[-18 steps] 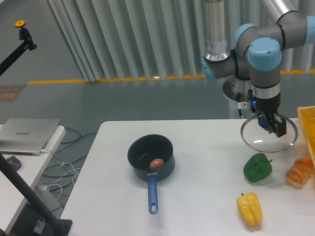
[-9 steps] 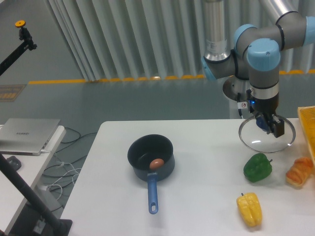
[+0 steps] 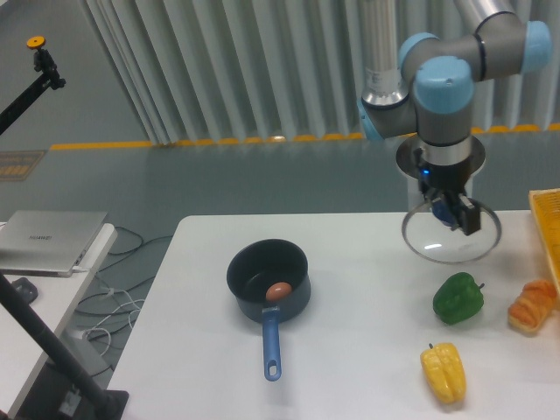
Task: Close the pot lid
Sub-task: 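Carry the held glass lid over toward the dark blue saucepan, then lower the glass lid onto the saucepan rim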
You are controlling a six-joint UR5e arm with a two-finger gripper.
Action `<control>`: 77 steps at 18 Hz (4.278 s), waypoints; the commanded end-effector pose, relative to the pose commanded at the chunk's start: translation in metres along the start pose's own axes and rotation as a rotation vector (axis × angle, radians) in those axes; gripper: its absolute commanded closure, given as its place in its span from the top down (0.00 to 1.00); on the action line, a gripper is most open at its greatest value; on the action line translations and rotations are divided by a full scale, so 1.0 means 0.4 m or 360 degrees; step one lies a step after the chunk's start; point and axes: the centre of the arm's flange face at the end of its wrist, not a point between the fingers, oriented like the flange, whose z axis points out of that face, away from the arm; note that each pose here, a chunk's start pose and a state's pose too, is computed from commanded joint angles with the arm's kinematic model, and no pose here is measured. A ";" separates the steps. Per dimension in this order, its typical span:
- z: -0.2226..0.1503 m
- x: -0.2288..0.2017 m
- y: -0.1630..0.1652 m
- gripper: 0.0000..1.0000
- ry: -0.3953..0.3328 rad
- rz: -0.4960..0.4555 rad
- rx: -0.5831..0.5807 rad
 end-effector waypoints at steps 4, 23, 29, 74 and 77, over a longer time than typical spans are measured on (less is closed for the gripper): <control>-0.016 0.051 -0.073 0.50 -0.0021 -0.0045 0.0014; -0.012 0.287 -0.453 0.50 -0.0121 -0.0067 -0.0024; 0.022 0.349 -0.532 0.50 -0.0136 -0.0041 -0.0061; 0.138 0.444 -0.681 0.49 -0.0138 -0.0012 0.0039; 0.141 0.438 -0.681 0.49 -0.0137 -0.0012 0.0036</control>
